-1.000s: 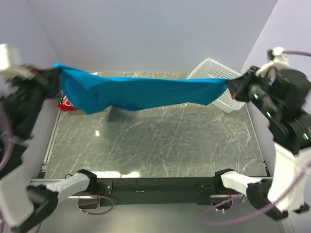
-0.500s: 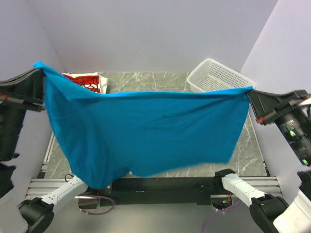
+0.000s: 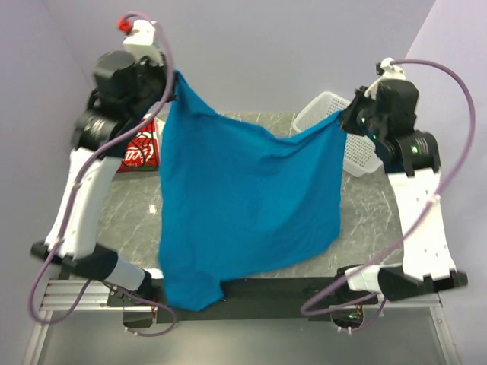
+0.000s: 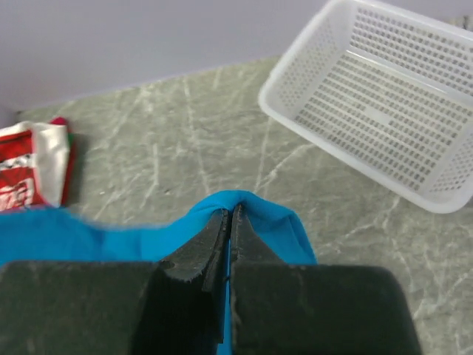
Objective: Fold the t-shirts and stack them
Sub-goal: Flatten the tshirt out
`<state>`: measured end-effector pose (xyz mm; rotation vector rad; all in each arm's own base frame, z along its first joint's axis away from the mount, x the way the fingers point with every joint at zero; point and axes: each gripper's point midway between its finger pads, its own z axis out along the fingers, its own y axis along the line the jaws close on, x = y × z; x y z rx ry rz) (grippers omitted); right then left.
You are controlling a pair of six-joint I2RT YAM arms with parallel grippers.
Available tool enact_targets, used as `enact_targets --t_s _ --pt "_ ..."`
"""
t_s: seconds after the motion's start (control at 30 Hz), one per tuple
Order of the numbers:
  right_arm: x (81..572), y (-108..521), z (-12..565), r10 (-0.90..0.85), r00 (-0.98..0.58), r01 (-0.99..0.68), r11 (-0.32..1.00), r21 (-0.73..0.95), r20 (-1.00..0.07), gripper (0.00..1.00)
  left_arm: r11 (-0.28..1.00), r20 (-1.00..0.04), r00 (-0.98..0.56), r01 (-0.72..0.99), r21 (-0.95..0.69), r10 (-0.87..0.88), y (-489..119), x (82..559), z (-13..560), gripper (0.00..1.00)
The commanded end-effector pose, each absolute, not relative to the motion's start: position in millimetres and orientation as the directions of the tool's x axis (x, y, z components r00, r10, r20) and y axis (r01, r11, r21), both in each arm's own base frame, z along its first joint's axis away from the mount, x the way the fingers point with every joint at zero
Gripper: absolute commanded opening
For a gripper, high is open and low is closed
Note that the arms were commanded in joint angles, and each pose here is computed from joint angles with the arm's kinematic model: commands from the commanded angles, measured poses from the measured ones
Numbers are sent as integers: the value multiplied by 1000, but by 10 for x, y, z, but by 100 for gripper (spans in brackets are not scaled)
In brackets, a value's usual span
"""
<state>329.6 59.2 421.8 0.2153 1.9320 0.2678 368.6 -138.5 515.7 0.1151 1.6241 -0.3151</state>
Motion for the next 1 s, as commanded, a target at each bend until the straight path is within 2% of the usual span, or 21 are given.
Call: enact_targets --t_s 0.0,0.2,0.37,0.5,0.7,0.97 --pt "3411 404 4866 289 -161 28 957 289 -943 0 970 -984 128 223 -96 -127 -1165 3556 5873 0" --pt "3456 334 5277 273 -94 27 962 272 -957 0 967 -971 199 241 -80 -129 -1186 3583 6082 0" --pt "3168 413 5404 255 -86 -48 964 260 -963 0 956 -964 241 291 -42 -116 -1176 3321 6222 0" --pt "2762 522 5464 236 -98 -143 958 248 -967 0 934 -949 286 356 -25 -134 -1128 2884 6388 1" --pt "1785 529 5772 276 15 -244 933 264 -961 0 864 -884 369 498 -73 -288 -964 1822 6717 1" --pt "941 701 6016 390 85 -418 849 322 -917 0 749 -825 360 653 -111 -436 -891 912 6879 1"
